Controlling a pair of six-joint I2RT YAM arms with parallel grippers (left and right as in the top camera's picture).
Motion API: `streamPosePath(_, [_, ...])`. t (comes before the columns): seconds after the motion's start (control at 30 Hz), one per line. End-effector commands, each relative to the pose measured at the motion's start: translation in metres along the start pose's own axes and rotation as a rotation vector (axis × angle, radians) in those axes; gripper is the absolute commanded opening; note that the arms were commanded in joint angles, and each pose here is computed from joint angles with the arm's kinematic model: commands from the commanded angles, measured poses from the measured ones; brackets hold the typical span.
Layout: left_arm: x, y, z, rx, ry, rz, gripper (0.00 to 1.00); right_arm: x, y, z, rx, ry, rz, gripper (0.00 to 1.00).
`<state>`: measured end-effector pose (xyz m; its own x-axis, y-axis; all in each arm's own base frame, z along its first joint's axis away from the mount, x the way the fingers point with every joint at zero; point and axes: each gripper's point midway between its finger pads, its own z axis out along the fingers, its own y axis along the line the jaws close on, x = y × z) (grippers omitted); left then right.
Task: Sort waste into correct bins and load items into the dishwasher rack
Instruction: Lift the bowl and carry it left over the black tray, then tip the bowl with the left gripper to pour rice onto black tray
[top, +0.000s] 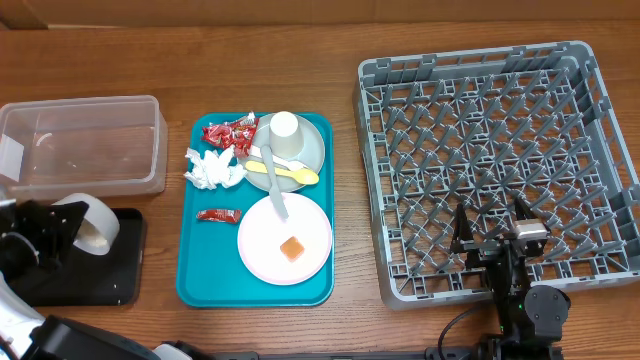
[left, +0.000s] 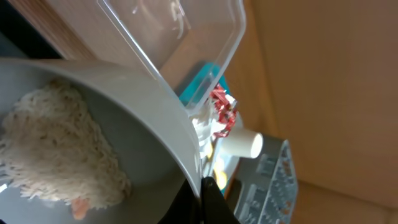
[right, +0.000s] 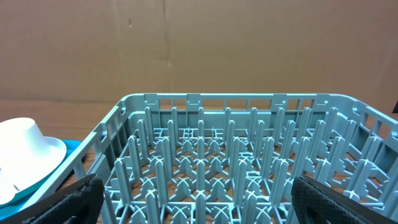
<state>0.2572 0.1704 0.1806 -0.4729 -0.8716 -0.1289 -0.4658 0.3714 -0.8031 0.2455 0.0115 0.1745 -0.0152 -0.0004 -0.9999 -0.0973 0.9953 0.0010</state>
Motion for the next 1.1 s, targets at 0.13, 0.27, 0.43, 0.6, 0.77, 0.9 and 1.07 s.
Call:
streamPosePath(0.13, [-0.001, 0.000, -0.005, 0.201, -0.059, 0.007, 0.04, 0.002, -0.003, 0.000, 0.017, -0.003, 0.000, 1.00])
streamPosePath(0.27, [-0.002, 0.009, -0.006, 0.241, -0.097, 0.002, 0.04, 0.002, -0.003, 0.000, 0.017, -0.003, 0.000, 1.00])
streamPosePath(0.43, [-0.008, 0.012, -0.016, 0.306, -0.153, -0.003, 0.04, 0.002, -0.003, 0.000, 0.017, -0.003, 0.000, 1.00])
streamPosePath(0.6, [-0.013, 0.012, -0.026, 0.341, -0.192, 0.017, 0.04, 0.002, -0.003, 0.000, 0.016, -0.003, 0.000, 1.00])
streamPosePath(0.77, [-0.015, 0.006, -0.031, 0.379, -0.209, 0.052, 0.04, 0.002, -0.003, 0.000, 0.017, -0.003, 0.000, 1.00])
streamPosePath(0.9, [-0.013, 0.005, -0.030, 0.402, -0.218, 0.085, 0.04, 0.002, -0.003, 0.000, 0.017, -0.003, 0.000, 1.00])
streamPosePath(1.07, [-0.012, 0.004, -0.031, 0.449, -0.233, 0.099, 0.04, 0.002, -0.003, 0.000, 0.017, -0.003, 0.000, 1.00])
